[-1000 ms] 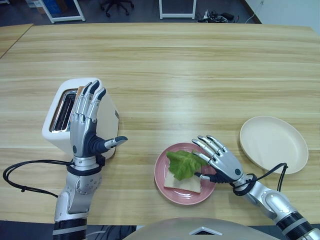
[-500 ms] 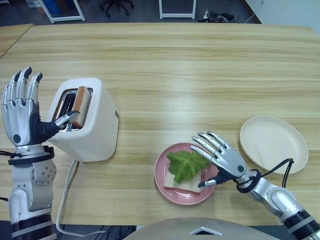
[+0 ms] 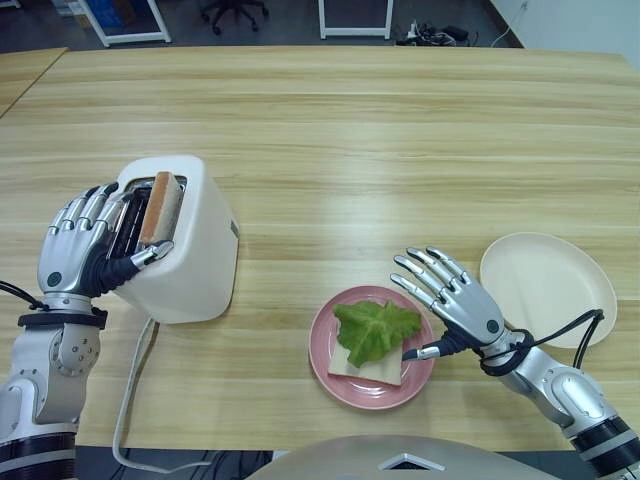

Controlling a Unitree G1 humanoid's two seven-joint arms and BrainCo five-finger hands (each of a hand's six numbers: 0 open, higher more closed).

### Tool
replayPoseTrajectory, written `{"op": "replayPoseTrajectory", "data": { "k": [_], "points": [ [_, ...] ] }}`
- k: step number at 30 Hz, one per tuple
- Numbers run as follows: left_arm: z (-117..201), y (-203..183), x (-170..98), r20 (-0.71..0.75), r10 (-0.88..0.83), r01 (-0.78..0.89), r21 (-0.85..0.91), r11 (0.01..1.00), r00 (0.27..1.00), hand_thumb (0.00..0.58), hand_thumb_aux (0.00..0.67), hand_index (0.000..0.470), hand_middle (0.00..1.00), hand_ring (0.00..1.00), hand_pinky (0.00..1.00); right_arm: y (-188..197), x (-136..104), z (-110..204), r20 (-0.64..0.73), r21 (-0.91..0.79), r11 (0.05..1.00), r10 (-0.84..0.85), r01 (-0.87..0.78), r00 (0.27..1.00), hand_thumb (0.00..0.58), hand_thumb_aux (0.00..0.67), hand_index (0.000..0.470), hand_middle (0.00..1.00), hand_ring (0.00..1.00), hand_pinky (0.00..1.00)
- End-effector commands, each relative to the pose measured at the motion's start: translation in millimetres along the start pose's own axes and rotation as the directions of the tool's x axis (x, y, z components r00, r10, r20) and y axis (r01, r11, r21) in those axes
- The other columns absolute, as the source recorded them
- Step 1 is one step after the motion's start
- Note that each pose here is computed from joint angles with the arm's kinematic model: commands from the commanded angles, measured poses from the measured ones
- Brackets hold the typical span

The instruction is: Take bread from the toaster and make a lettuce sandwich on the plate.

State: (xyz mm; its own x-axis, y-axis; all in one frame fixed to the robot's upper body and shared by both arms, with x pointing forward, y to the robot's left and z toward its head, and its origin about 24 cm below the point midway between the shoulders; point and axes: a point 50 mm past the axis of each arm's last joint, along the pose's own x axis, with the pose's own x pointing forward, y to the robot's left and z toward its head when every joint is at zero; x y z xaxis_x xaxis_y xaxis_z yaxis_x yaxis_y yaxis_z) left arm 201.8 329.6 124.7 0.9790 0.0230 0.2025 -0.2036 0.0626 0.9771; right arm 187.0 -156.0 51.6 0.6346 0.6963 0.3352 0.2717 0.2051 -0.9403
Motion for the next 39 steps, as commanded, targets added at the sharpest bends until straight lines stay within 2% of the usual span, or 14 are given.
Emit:
{"op": "replayPoseTrajectory", "data": {
  "k": [1, 3, 8, 9, 10, 11, 12, 13, 17, 21, 25, 31, 35, 39],
  "points": [
    [3, -13, 0, 0.02, -0.097, 0.097, 0.009, 0.995, 0.995, 0.559, 0.541, 0.38, 0.0, 0.0, 0.0, 0, -1, 1, -0.008, 0.001, 1.0, 0.002, -0.002, 1.0, 0.0, 0.0, 0.0, 0.0, 0.0, 0.0],
    [5, -13, 5, 0.033, -0.093, 0.093, 0.007, 0.996, 0.995, 0.58, 0.67, 0.47, 0.0, 0.0, 0.0, 1, -2, 3, -0.016, 0.007, 1.0, 0.002, -0.002, 1.0, 0.0, 0.0, 0.0, 0.0, 0.0, 0.0],
    [10, -17, 10, 0.069, -0.087, 0.087, 0.001, 0.996, 0.994, 0.58, 0.67, 0.47, 0.0, 0.0, 0.0, 3, -8, 8, -0.036, 0.029, 1.0, -0.001, 0.002, 0.999, 0.0, 0.0, 0.0, 0.0, 0.0, 0.0],
    [10, -15, 11, 0.074, -0.057, 0.057, 0.004, 0.998, 0.996, 0.58, 0.67, 0.47, 0.12, 0.12, 0.12, 3, -9, 9, -0.043, 0.033, 0.999, -0.003, 0.004, 0.999, 0.0, 0.0, 0.0, 0.0, 0.0, 0.0],
    [9, -11, 14, 0.069, -0.014, 0.014, 0.008, 1.0, 0.998, 0.58, 0.67, 0.47, 0.62, 0.62, 0.62, 3, -10, 9, -0.05, 0.038, 0.999, -0.006, 0.008, 0.999, 0.0, 0.0, 0.0, 0.0, 0.0, 0.0],
    [7, -7, 16, 0.059, 0.027, -0.027, 0.011, 1.0, 0.998, 0.58, 0.67, 0.47, 0.86, 0.86, 0.86, 3, -10, 10, -0.057, 0.045, 0.999, -0.009, 0.012, 0.998, 0.0, 0.0, 0.0, 0.0, 0.0, 0.0],
    [5, -4, 18, 0.049, 0.063, -0.064, 0.018, 0.998, 0.997, 0.58, 0.67, 0.47, 0.97, 0.97, 0.97, 3, -10, 11, -0.062, 0.051, 0.999, -0.012, 0.016, 0.998, 0.0, 0.0, 0.0, 0.0, 0.0, 0.0],
    [3, -2, 20, 0.044, 0.089, -0.09, 0.028, 0.996, 0.995, 0.58, 0.67, 0.47, 1.0, 1.0, 1.0, 3, -11, 11, -0.067, 0.055, 0.998, -0.015, 0.019, 0.998, 0.0, 0.0, 0.0, 0.0, 0.0, 0.0],
    [2, 8, 28, 0.023, 0.239, -0.239, 0.013, 0.971, 0.971, 0.58, 0.67, 0.47, 1.0, 1.0, 1.0, 3, -11, 12, -0.091, 0.062, 0.997, -0.046, 0.052, 0.995, 0.0, 0.0, 0.0, 0.0, 0.0, 0.0],
    [5, 20, 34, -0.026, 0.413, -0.414, -0.04, 0.91, 0.91, 0.58, 0.67, 0.47, 1.0, 1.0, 1.0, 0, -10, 10, -0.114, 0.055, 0.994, -0.087, 0.094, 0.99, 0.0, 0.0, 0.0, 0.0, 0.0, 0.0],
    [8, 28, 39, -0.085, 0.513, -0.52, -0.125, 0.845, 0.854, 0.58, 0.67, 0.47, 1.0, 1.0, 1.0, -1, -8, 8, -0.126, 0.053, 0.991, -0.112, 0.119, 0.986, 0.0, 0.0, 0.0, 0.0, 0.0, 0.0],
    [10, 35, 43, -0.17, 0.58, -0.604, -0.252, 0.756, 0.797, 0.58, 0.67, 0.47, 1.0, 1.0, 1.0, -1, -8, 7, -0.146, 0.057, 0.989, -0.13, 0.139, 0.981, 0.0, 0.0, 0.0, 0.0, 0.0, 0.0],
    [17, 48, 42, -0.214, 0.656, -0.68, -0.382, 0.626, 0.724, 0.58, 0.67, 0.47, 1.0, 1.0, 1.0, -1, -8, 6, -0.161, 0.067, 0.984, -0.15, 0.163, 0.975, 0.0, 0.0, 0.0, 0.0, 0.0, 0.0],
    [30, 52, 39, -0.234, 0.666, -0.665, -0.538, 0.518, 0.708, 0.58, 0.67, 0.47, 1.0, 1.0, 1.0, -1, -6, 5, -0.168, 0.077, 0.979, -0.175, 0.189, 0.97, 0.0, 0.0, 0.0, 0.0, 0.0, 0.0]
  ]
}}
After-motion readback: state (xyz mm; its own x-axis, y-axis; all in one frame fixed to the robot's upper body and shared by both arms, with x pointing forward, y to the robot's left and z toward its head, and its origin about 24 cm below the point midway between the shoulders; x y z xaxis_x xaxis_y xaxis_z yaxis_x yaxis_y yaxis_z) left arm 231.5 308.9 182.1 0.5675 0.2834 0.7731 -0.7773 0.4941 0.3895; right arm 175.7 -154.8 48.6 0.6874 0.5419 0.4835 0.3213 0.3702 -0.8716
